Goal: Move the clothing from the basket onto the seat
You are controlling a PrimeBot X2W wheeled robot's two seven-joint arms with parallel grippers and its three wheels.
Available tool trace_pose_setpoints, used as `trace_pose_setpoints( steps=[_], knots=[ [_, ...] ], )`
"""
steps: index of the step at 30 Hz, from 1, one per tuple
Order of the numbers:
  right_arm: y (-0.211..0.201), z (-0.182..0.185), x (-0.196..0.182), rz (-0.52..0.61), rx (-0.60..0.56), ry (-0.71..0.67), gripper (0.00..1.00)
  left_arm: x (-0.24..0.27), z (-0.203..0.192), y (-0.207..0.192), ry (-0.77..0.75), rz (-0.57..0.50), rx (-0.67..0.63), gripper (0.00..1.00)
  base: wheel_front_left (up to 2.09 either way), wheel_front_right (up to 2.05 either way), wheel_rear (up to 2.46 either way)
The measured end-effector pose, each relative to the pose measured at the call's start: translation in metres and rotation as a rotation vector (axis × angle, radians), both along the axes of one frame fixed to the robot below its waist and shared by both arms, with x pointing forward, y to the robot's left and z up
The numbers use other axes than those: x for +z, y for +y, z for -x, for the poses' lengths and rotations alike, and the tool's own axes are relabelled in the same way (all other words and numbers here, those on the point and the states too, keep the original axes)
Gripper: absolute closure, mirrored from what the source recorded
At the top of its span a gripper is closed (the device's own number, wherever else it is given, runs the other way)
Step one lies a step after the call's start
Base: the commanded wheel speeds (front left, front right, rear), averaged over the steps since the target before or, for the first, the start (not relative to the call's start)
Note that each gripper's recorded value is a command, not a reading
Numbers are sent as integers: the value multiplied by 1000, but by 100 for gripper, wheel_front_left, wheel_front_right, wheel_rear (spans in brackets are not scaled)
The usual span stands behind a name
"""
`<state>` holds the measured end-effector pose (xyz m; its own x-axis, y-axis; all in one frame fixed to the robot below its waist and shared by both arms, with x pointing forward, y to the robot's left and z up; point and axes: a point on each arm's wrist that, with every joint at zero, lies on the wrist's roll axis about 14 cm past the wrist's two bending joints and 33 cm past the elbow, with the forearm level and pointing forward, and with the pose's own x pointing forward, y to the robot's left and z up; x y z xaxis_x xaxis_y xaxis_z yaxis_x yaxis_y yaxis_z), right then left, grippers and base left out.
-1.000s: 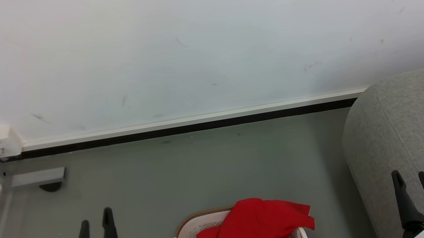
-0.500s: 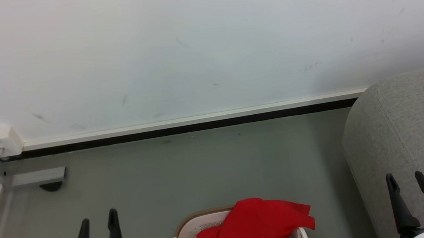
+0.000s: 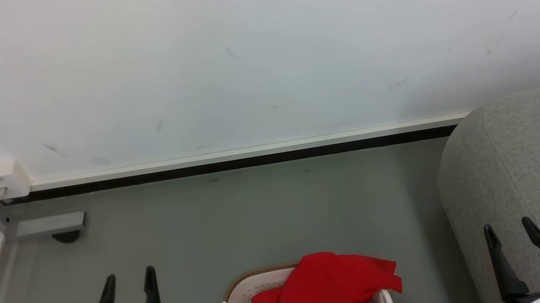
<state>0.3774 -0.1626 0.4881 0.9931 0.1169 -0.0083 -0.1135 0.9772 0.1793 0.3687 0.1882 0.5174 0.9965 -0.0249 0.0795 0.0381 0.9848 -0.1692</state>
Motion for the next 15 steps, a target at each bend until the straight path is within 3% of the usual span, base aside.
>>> trace_pose_setpoints(
  steps=[15],
  knots=[
    [0, 1, -4, 61, 6, -7, 0, -5, 4, -5, -5, -111, -33, 0, 0, 0, 0]
  ],
)
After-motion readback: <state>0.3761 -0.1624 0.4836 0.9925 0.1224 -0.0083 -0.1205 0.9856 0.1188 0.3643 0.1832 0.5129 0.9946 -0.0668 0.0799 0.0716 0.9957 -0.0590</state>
